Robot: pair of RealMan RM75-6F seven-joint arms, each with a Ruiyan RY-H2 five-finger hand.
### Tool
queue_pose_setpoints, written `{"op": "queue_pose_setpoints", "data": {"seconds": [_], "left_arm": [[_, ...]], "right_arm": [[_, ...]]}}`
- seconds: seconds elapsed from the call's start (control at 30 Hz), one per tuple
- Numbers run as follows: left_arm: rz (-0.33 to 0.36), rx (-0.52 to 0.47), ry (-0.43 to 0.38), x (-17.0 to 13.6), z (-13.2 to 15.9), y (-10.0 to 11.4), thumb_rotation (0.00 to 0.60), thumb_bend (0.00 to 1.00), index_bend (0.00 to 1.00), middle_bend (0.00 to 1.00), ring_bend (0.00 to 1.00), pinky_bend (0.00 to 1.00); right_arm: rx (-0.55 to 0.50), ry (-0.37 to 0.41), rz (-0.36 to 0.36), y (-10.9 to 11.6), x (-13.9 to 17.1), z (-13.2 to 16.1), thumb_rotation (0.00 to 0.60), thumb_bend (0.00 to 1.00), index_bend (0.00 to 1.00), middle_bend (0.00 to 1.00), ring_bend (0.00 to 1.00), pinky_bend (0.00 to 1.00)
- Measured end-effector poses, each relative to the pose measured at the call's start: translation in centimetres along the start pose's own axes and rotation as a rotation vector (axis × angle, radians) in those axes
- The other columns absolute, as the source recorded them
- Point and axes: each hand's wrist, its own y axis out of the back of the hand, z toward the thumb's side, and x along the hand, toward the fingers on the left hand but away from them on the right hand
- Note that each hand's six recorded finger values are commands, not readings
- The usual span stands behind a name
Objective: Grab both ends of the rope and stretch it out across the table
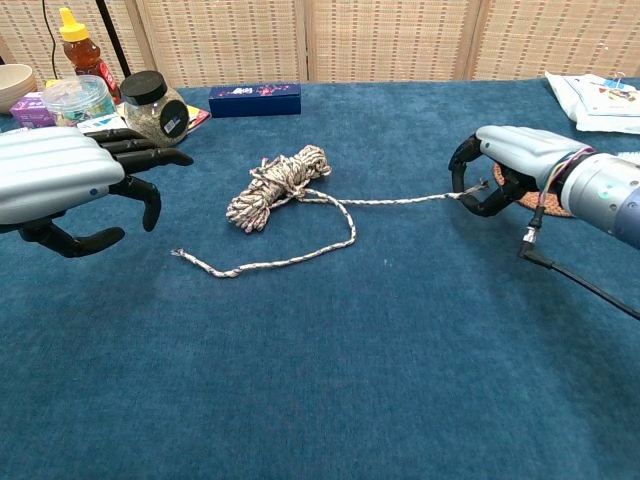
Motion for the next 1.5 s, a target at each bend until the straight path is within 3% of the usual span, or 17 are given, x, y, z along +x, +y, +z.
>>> {"op": "queue_pose_setpoints", "data": {"seconds": [0.73, 1.5], "left_arm": [[0.027, -0.075, 0.031, 4.2, 2.0, -1.8, 0.600, 0.42, 0.42, 0.00, 0.00, 0.00], [0.019, -0.137, 0.051, 5.2, 3.0, -2.8, 0.600, 0.35, 0.40, 0.00, 0.00, 0.00]], "right_arm": [[-0.006, -0.013, 0.003, 0.0, -0.2, -0.6, 0.600, 0.52, 0.56, 0.23, 0.00, 0.00], [-0.011, -0.022, 0.002, 0.0, -0.1, -1.0, 0.600, 0.52, 0.56, 0.23, 0.00, 0.00]]}}
